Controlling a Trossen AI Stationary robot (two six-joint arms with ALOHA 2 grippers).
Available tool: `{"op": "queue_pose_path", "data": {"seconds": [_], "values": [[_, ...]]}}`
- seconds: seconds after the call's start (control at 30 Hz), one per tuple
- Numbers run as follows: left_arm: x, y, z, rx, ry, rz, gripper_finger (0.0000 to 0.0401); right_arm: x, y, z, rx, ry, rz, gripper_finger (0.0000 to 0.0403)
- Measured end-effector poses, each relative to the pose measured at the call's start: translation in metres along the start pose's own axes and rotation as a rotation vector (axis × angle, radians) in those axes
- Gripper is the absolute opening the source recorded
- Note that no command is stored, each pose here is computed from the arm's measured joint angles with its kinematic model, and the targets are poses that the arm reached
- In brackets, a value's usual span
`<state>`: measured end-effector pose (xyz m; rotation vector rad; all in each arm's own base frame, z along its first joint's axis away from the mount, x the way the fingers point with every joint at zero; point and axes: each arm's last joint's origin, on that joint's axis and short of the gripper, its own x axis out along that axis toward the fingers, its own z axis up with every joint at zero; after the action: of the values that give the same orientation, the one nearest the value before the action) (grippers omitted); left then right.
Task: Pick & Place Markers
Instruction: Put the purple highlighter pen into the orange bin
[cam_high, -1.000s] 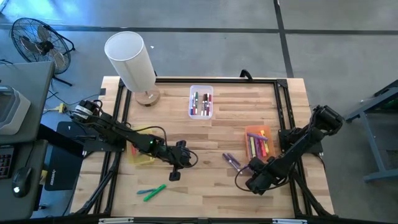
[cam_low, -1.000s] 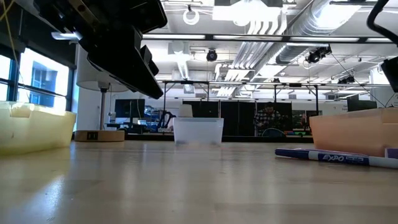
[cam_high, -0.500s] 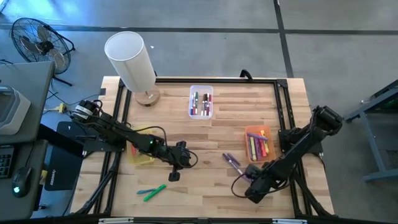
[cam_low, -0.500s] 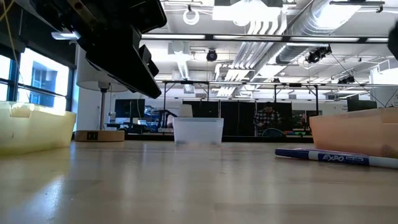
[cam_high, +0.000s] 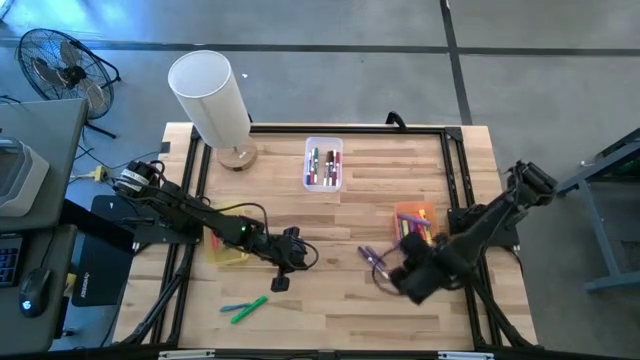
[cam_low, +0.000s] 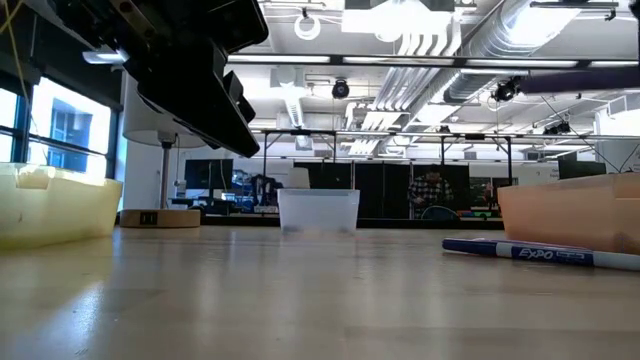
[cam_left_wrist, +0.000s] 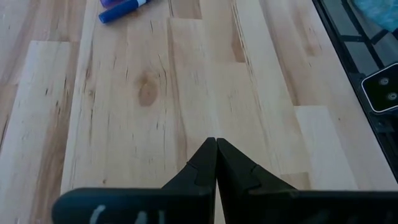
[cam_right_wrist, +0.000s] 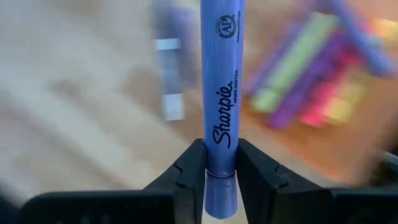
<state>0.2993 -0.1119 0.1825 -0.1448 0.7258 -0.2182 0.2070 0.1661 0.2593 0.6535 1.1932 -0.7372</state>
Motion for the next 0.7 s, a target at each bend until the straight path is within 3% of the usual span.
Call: {"op": "queue_pose_path", "data": {"seconds": [0.13,0.23,0.43,0.7], "values": [[0.0,0.0,0.0,0.0,0.001,0.0,0.0,0.014,-0.024,0.012,0.091,0.084,-0.205,0.0065],[0.0,0.0,0.0,0.0,0.007,-0.014,0.0,0.034,-0.04,0.016,0.132,0.136,-0.274,0.0065],[0.0,-0.001,-0.001,-0.019,0.017,-0.048,0.0,0.067,-0.065,0.023,0.145,0.157,-0.245,0.0066],[0.0,-0.002,0.0,-0.053,0.016,-0.061,0.0004,0.064,-0.084,0.032,0.169,0.112,-0.196,0.0067]]}}
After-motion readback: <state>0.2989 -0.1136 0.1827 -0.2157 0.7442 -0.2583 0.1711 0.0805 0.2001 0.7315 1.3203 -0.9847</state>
